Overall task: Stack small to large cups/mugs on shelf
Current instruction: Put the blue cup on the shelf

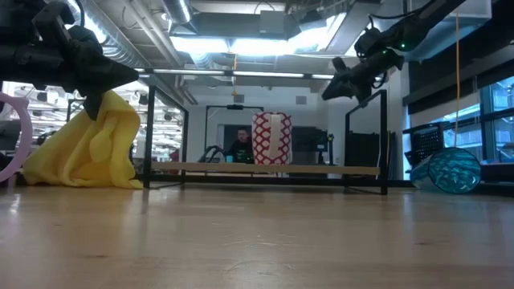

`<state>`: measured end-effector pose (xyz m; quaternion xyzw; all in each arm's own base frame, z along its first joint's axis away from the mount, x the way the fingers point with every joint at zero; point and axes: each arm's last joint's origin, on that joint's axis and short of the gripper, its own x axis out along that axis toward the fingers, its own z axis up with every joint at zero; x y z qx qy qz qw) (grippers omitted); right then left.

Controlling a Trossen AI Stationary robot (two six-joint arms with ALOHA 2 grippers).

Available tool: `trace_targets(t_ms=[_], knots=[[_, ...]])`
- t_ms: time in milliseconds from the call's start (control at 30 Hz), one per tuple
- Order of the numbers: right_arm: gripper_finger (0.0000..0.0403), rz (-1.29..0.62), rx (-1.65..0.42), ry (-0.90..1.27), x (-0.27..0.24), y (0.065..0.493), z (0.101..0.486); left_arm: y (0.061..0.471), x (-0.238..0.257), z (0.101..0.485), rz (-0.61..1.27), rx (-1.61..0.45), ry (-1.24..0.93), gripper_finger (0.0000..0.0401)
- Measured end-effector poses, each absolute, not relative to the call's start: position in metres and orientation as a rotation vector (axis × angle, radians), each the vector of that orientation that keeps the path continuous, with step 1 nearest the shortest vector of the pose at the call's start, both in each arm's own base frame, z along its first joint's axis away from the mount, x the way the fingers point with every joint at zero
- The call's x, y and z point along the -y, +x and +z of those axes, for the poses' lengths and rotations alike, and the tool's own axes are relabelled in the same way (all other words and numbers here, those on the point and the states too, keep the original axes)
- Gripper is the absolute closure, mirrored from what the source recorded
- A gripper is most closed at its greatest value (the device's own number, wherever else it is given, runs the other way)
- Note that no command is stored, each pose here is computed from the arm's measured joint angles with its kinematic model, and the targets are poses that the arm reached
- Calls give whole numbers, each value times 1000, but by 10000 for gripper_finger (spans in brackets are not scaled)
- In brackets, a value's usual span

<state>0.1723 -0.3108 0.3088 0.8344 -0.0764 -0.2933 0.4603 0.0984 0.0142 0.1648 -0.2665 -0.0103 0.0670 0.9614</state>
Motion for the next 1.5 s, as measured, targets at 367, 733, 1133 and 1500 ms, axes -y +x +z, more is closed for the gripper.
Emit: trace_targets(t_ms=[367,733,1133,1500], knots=[[355,-294,-202,1379,299,179,311,98,-14,165,136,21,-540,387],[355,8,44,848,303,191,362,98,-14,165,136,21,-540,387],[355,155,554,103,259,197,427,98,-14,165,136,21,-540,387],[355,330,304,208,257,201,418,98,-14,165,136,21,-540,387]])
